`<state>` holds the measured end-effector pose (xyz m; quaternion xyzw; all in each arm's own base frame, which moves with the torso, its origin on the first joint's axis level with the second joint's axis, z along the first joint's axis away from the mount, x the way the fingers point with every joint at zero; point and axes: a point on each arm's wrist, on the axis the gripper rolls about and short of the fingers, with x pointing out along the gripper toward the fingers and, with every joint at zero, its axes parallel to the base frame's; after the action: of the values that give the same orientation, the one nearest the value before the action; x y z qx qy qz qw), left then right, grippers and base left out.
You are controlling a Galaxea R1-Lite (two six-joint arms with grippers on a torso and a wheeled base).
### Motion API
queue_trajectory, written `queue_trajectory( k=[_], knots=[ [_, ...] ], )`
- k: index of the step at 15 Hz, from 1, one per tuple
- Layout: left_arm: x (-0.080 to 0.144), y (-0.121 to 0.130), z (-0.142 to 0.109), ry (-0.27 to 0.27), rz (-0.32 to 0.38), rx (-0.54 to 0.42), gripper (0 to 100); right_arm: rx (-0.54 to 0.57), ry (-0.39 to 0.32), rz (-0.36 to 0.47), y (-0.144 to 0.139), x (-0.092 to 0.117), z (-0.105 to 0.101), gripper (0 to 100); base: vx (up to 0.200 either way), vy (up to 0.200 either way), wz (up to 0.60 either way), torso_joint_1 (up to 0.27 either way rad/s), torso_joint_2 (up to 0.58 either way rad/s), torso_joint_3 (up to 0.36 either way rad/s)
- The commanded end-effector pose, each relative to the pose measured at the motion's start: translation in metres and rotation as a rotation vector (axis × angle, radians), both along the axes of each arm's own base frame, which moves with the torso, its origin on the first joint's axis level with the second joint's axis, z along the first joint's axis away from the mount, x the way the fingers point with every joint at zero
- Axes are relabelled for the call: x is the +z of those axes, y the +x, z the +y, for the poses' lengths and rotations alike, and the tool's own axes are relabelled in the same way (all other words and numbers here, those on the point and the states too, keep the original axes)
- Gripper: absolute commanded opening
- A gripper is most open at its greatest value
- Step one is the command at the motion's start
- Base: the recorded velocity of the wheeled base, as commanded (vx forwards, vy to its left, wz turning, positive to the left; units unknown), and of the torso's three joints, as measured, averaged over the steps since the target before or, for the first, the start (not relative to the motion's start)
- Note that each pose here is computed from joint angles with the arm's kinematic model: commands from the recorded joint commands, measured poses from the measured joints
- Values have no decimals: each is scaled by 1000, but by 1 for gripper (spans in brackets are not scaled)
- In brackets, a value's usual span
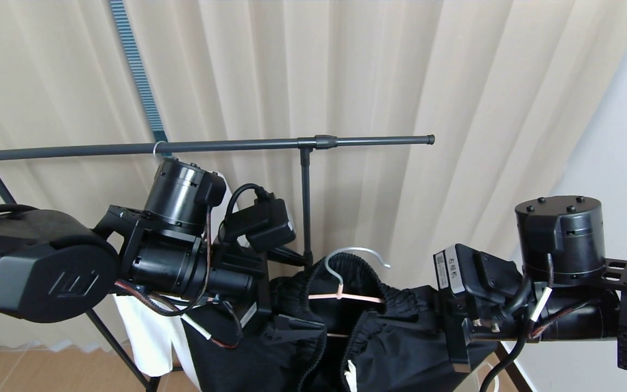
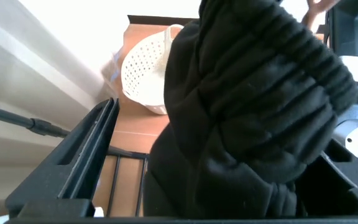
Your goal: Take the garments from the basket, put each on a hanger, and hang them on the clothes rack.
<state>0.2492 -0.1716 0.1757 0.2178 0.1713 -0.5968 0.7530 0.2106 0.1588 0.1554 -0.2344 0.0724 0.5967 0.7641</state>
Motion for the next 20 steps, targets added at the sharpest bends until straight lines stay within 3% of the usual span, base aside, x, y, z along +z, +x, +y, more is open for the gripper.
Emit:
queue_trajectory(
  k=[1,13,14,20],
  knots=[
    [-2,0,0,4,4,0,0,5,4,-4,-1,1,1,0,0,0,0,0,0,0],
    [1,-9,7,-5,-12,8,0,0,-6,0,0,-2,1,0,0,0,0,0,0,0],
    [0,-9,7,-8,-17,10,0,0,-7,1,-1,-2,1,100,0,0,0,0,0,0],
    [2,-12,16,-35,-58,38,0,-4,-8,-1,-1,-2,-1,100,0,0,0,0,0,0]
  ],
)
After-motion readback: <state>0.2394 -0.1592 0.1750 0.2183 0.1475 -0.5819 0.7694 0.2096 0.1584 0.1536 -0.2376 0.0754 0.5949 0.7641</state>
